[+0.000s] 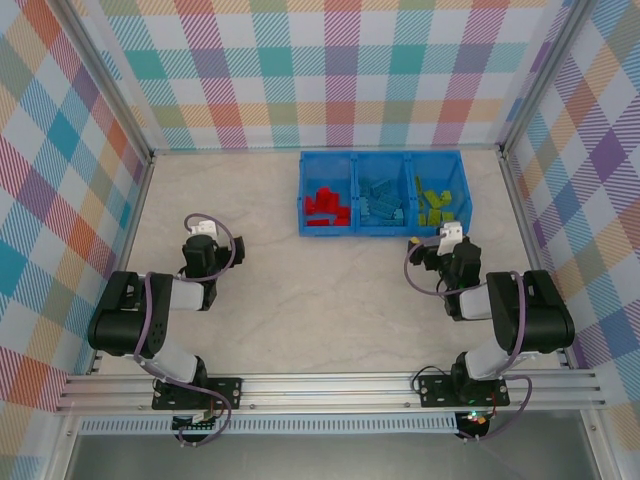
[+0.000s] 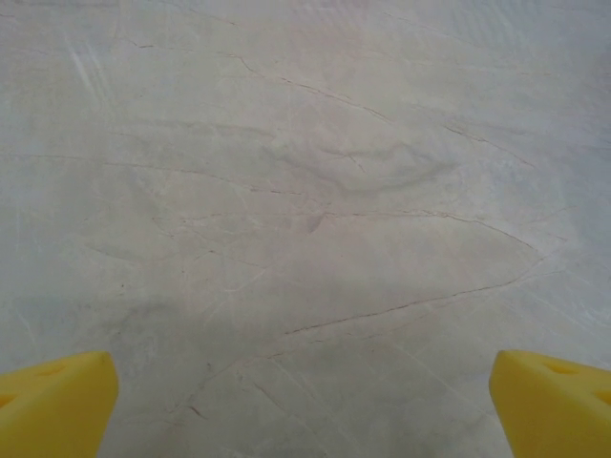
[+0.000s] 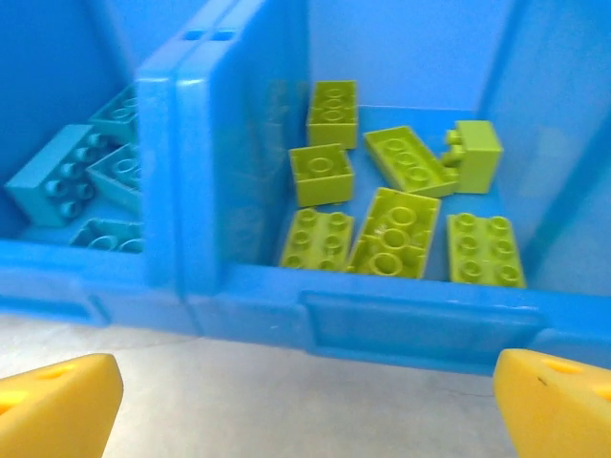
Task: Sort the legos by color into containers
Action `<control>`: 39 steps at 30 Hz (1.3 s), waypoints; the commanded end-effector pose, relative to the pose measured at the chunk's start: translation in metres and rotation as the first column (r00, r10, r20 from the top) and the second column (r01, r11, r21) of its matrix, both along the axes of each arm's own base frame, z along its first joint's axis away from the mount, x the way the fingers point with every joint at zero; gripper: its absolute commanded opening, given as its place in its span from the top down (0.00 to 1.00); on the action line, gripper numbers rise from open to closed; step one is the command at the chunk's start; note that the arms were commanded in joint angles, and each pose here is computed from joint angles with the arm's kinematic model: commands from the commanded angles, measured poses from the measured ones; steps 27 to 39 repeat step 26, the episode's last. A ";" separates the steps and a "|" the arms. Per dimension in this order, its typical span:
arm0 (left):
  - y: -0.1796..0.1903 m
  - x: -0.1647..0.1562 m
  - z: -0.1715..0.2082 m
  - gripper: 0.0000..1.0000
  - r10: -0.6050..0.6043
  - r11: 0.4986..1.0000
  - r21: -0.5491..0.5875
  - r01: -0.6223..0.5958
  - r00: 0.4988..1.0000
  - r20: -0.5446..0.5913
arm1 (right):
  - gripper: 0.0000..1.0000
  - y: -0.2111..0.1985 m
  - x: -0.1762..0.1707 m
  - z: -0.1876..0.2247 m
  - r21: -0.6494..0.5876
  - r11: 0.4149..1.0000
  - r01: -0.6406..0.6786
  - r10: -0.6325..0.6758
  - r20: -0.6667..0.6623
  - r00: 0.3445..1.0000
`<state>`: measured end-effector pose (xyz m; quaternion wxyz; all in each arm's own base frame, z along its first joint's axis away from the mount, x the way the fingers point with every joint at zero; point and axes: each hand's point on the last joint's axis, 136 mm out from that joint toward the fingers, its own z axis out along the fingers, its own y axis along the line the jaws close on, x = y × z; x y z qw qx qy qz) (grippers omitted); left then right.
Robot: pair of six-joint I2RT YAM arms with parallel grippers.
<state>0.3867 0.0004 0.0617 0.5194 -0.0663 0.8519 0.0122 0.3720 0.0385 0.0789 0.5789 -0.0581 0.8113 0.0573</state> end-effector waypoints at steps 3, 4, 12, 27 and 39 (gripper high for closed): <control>-0.003 0.010 0.017 0.00 -0.018 1.000 0.002 0.018 0.998 0.066 | 0.00 -0.016 0.023 0.016 0.011 0.995 0.099 -0.099 0.008 0.995; -0.004 0.010 0.017 0.00 -0.020 1.000 0.003 0.020 0.998 0.066 | 0.00 -0.021 0.025 0.016 0.017 0.992 0.125 -0.125 -0.001 0.992; -0.004 0.010 0.017 0.00 -0.022 1.000 0.009 0.022 0.998 0.065 | 0.00 -0.024 0.026 0.015 0.026 0.991 0.131 -0.131 -0.011 0.991; -0.005 0.010 0.018 0.00 -0.022 1.000 0.011 0.022 0.998 0.065 | 0.00 -0.025 0.026 0.015 0.029 0.991 0.132 -0.132 -0.013 0.991; -0.005 0.010 0.018 0.00 -0.022 1.000 0.011 0.022 0.998 0.065 | 0.00 -0.025 0.026 0.015 0.029 0.991 0.132 -0.132 -0.013 0.991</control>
